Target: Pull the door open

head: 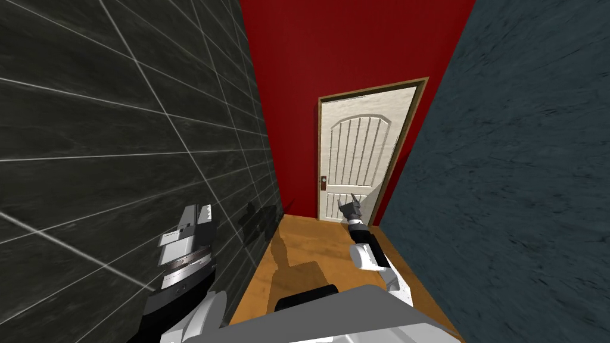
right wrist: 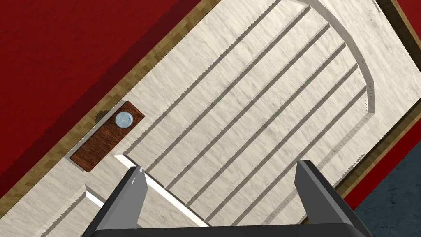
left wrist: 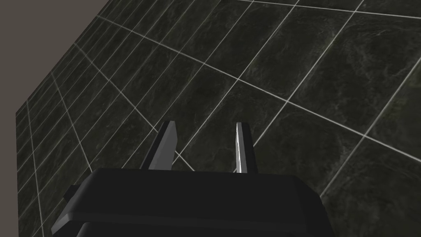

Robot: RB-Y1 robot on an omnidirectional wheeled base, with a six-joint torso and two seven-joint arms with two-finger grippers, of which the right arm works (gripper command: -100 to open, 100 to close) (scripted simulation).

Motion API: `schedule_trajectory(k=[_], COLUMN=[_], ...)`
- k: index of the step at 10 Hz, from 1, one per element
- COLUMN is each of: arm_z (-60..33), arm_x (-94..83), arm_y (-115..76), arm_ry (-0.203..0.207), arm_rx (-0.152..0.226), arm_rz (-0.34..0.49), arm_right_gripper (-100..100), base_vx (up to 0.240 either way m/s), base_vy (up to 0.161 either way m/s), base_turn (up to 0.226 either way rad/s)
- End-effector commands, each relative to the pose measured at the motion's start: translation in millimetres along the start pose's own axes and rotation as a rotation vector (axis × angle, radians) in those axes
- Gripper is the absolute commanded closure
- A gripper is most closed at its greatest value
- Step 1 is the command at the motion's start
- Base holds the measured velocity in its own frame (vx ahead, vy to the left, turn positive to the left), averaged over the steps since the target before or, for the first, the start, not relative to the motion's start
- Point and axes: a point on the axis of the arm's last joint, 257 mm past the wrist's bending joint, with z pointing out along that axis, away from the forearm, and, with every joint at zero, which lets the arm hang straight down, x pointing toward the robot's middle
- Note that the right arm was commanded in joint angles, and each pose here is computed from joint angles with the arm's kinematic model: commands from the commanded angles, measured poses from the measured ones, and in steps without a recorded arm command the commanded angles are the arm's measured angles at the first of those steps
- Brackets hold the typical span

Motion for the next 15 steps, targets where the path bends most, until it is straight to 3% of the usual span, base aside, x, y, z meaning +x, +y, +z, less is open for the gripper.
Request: schedule_trajectory(k=[1,12,15], arm_z=[2.5,16.0,18.6], arm_x=[-10.6,-70.4,-92.8], arm_y=[-5.5,-38.4,-54.1], arm_ry=[-0.025,-0.169,-0.235], arm_rx=[0.006,0.008,-0.003], arm_rz=[0.057,0.352,0.484], arm_right_gripper=[-100,-100,-100], base_vx=[0.133,0.097,0.13], base_vy=[-0.027,-0.027,-0.037], base_turn=[0.083,0.049,0.072])
